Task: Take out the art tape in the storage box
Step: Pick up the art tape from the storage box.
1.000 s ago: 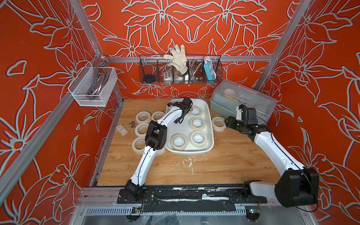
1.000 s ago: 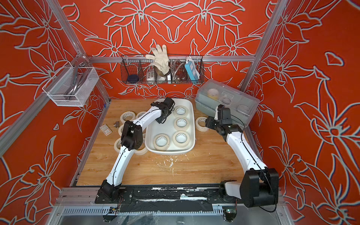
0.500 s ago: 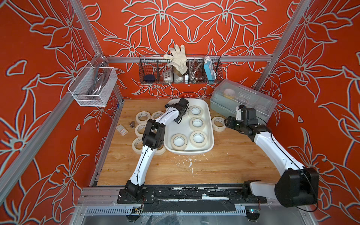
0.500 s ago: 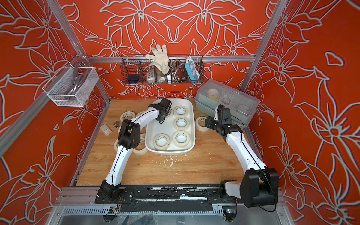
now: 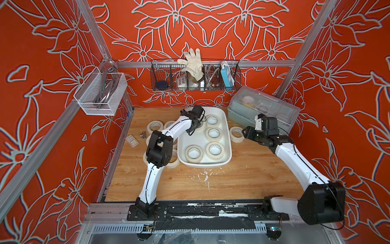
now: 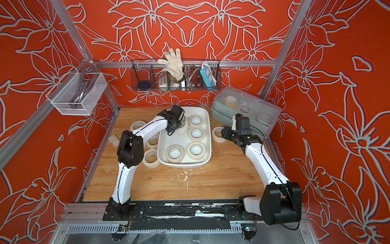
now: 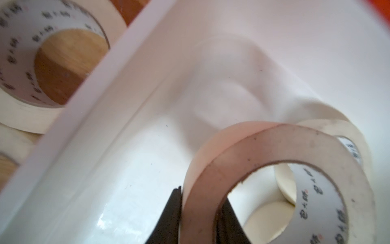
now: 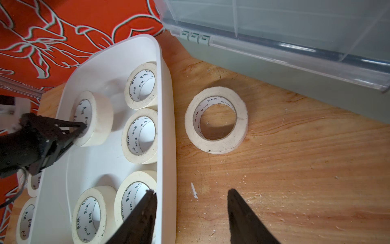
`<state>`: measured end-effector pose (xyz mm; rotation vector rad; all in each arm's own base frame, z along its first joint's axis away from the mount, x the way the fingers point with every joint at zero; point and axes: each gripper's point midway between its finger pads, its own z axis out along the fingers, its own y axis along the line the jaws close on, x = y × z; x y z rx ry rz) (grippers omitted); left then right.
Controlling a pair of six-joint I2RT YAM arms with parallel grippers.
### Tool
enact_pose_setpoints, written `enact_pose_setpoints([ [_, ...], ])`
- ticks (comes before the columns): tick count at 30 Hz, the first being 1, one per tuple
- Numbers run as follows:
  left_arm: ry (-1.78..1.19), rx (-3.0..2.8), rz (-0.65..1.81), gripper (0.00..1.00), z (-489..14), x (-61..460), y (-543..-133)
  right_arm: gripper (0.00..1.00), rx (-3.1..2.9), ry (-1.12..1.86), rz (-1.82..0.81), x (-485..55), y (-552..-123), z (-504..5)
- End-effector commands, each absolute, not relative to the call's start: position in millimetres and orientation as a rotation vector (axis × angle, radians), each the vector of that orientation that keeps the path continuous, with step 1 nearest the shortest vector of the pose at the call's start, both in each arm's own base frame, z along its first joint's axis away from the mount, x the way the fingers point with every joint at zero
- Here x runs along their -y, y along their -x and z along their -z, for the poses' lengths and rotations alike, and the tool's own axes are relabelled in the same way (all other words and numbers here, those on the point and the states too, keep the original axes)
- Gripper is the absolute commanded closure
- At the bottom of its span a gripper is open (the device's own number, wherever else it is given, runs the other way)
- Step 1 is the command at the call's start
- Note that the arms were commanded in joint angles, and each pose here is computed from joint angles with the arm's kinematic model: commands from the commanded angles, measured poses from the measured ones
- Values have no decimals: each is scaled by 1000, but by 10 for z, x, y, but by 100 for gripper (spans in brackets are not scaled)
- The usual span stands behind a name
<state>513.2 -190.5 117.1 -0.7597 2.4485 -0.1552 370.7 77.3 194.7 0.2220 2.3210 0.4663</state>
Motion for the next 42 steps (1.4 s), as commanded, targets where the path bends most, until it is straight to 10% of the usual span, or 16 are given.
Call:
enact_pose_setpoints([
  [1, 443, -2433, 181, 82, -1853, 2025, -4979, 44, -2289, -213, -523, -817, -3669, -2117],
  [16, -125, -2584, 33, 100, -2183, 2173, -3687, 45, -2374, -26, -722, -1415, -3326, -2330],
  [42, -267, -2574, 200, 100, -1923, 1971, -2548, 38, -2501, 463, -665, -2792, -2082, -2182],
])
